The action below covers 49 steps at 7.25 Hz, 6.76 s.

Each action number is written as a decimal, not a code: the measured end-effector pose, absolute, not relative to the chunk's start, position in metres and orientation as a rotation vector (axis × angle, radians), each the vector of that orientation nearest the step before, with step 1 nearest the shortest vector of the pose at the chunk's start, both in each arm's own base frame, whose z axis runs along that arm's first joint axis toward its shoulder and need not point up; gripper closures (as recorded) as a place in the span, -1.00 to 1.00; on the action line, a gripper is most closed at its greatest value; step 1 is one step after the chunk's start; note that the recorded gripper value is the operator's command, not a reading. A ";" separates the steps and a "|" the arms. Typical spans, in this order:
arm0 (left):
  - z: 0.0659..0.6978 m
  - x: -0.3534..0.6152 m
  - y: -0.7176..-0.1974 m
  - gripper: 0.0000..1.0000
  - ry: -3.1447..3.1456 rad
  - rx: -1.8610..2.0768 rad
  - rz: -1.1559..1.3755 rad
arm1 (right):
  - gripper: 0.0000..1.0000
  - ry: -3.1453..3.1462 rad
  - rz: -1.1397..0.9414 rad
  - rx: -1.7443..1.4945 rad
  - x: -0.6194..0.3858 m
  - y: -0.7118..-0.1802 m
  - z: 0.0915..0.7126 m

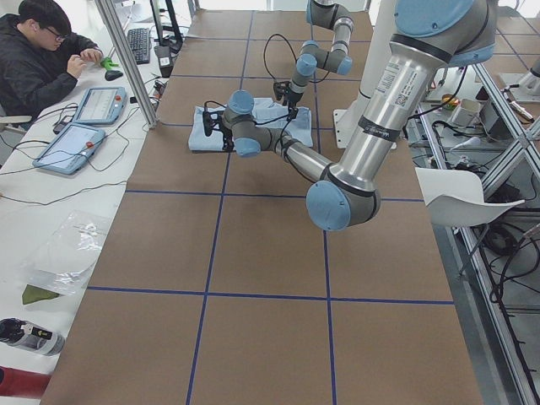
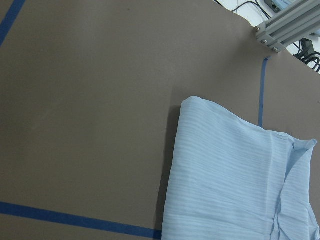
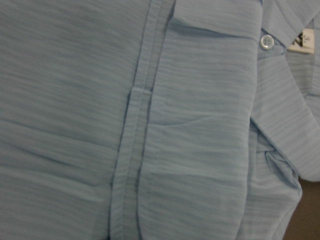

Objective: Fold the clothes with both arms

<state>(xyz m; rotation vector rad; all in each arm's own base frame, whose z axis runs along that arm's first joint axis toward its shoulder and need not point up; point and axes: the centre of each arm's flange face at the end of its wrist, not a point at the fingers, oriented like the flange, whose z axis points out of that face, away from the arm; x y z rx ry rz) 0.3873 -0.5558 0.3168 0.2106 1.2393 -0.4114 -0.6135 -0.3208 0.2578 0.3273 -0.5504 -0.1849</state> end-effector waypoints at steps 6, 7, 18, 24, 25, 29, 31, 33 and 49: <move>0.314 0.394 -0.552 -1.00 1.243 0.203 -0.402 | -1.00 -0.516 -0.198 0.334 -0.593 -0.341 0.269; 0.314 0.396 -0.551 -1.00 1.244 0.202 -0.400 | -1.00 -0.514 -0.202 0.336 -0.585 -0.341 0.273; 0.322 0.397 -0.551 -1.00 1.233 0.196 -0.402 | 0.96 -0.642 -0.226 0.377 -0.582 -0.324 0.250; 0.322 0.399 -0.553 -1.00 1.232 0.196 -0.403 | 1.00 -0.662 -0.221 0.388 -0.565 -0.320 0.257; 0.321 0.399 -0.553 -1.00 1.233 0.196 -0.403 | 1.00 -0.654 -0.220 0.384 -0.556 -0.318 0.266; 0.322 0.405 -0.551 -1.00 1.228 0.189 -0.400 | 0.90 -0.623 -0.209 0.368 -0.534 -0.315 0.292; 0.322 0.406 -0.551 -1.00 1.229 0.189 -0.399 | -0.99 -0.611 -0.201 0.362 -0.531 -0.316 0.300; 0.322 0.406 -0.551 -1.00 1.229 0.189 -0.399 | -1.00 -0.608 -0.188 0.364 -0.530 -0.319 0.301; 0.324 0.410 -0.553 -1.00 1.226 0.183 -0.397 | -1.00 -0.485 -0.160 0.349 -0.501 -0.432 0.342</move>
